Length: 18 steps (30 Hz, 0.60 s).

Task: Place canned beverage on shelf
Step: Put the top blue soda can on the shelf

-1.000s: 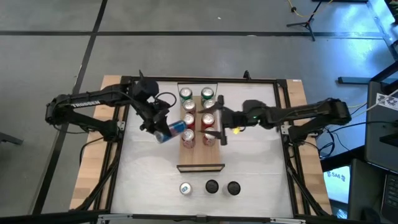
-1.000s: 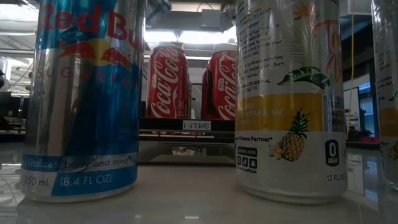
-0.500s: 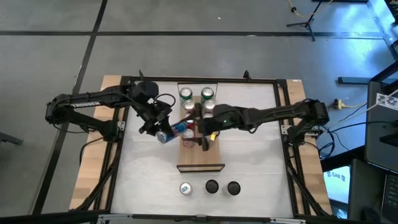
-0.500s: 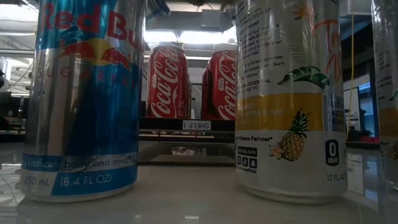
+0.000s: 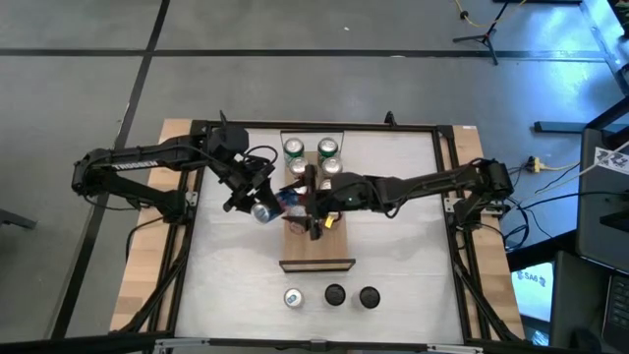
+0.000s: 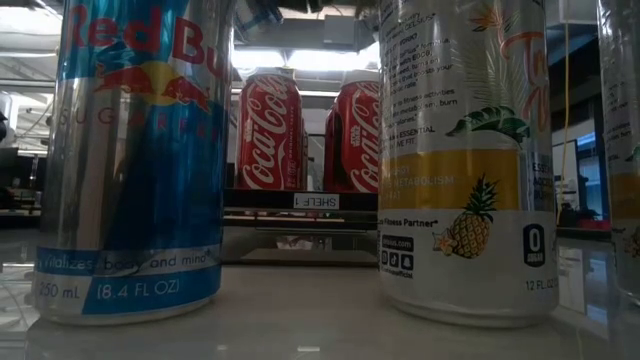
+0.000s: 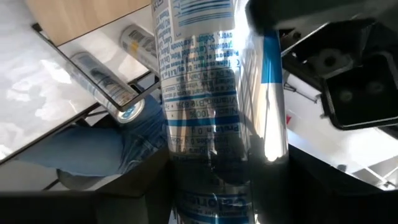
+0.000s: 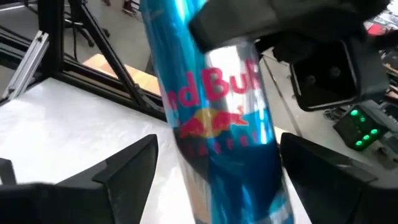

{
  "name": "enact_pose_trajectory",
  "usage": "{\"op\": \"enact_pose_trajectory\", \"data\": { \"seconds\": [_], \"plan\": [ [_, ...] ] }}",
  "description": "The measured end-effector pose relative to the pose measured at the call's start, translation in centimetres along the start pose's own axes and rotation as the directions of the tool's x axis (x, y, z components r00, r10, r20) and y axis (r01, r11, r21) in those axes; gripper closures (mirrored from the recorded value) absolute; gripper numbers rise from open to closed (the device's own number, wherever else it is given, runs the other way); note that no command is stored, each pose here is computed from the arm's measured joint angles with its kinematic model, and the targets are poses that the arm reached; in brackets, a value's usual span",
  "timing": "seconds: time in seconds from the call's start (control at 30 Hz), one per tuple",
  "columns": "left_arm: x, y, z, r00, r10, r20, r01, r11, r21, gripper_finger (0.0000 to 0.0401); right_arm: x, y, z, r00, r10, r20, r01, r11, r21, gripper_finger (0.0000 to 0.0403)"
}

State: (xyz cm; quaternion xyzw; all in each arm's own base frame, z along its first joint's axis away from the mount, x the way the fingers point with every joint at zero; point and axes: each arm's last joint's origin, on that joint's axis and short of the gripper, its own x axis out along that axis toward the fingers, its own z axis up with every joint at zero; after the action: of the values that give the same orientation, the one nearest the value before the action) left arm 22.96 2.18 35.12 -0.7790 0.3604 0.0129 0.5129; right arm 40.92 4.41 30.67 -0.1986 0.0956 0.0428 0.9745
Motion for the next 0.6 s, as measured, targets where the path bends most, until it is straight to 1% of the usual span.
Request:
{"op": "enact_pose_trajectory", "data": {
  "seconds": [0.17,0.4,0.5,0.6],
  "plan": [
    [0.3,-0.3,-0.4,1.000,-0.023,-0.010,0.023,1.000,0.001,0.0185,0.0,-0.1,0.0,1.000,-0.026,-0.006,0.026,1.000,-0.014,0.0068],
    [0.9,-0.5,-1.2,0.998,-0.037,-0.040,0.036,0.999,-0.040,0.0185,0.1,0.0,-0.2,0.999,-0.028,-0.017,0.028,0.999,-0.017,0.0070],
    [1.0,-0.5,-1.4,0.998,-0.035,-0.045,0.032,0.998,-0.051,0.0185,0.1,0.1,-0.2,1.000,-0.025,-0.016,0.025,1.000,-0.017,0.0087],
    [1.1,-0.5,-1.5,0.999,-0.036,-0.031,0.034,0.998,-0.049,0.0185,0.1,0.1,-0.2,1.000,-0.014,-0.013,0.013,1.000,-0.018,0.0119]
  ]
}}
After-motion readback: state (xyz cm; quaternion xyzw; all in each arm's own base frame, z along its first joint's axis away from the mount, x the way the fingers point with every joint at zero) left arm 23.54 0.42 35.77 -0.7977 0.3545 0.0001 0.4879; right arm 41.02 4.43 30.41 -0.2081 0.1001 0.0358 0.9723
